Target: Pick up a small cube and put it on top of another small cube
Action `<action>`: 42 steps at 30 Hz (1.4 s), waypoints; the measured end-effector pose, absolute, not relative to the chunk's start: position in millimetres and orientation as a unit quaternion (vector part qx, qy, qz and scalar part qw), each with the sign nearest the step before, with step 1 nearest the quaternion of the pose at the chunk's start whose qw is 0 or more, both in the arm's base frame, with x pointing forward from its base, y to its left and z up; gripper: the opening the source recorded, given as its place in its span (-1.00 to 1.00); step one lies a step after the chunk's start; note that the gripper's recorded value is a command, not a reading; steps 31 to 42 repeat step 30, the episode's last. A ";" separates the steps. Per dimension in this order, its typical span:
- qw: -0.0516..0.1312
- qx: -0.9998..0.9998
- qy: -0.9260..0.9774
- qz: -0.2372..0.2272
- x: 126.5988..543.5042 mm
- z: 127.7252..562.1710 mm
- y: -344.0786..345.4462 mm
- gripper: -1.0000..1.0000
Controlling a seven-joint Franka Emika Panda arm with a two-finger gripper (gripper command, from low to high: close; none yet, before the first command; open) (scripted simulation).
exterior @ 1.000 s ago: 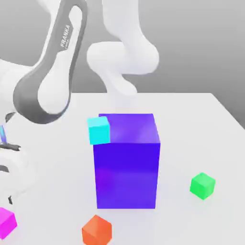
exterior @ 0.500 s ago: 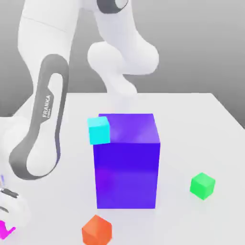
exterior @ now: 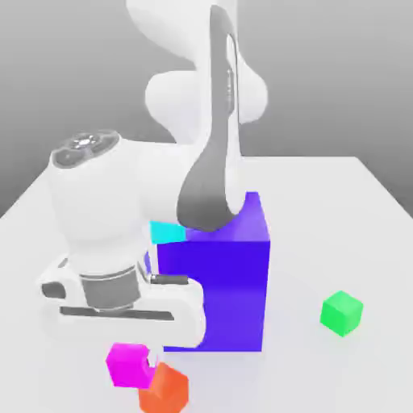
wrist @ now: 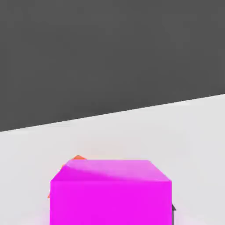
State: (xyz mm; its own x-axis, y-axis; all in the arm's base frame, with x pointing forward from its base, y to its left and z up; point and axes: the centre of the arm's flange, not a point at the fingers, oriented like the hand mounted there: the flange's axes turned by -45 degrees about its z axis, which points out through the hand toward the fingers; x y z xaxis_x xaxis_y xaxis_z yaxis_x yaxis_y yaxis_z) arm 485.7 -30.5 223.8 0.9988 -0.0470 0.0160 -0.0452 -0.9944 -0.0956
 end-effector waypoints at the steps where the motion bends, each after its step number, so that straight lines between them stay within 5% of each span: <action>1: 0.048 -0.999 0.002 -0.008 480.2 226.5 -5.6 -1.00; 5: 0.043 -0.993 -0.106 -0.005 439.3 238.2 108.4 -1.00; 9: 0.018 -0.964 -0.265 -0.009 341.1 250.4 241.0 -1.00; 17: -0.001 -0.961 -0.278 -0.001 313.5 191.8 242.8 -1.00; 18: 0.000 -0.960 -0.279 0.000 312.6 183.1 242.6 1.00; 25: 0.000 -0.960 -0.279 0.000 312.5 181.9 242.5 1.00; 30: -0.001 -0.960 -0.279 -0.001 313.0 227.1 243.1 1.00; 42: -0.001 -0.960 -0.279 -0.001 313.0 227.1 243.1 1.00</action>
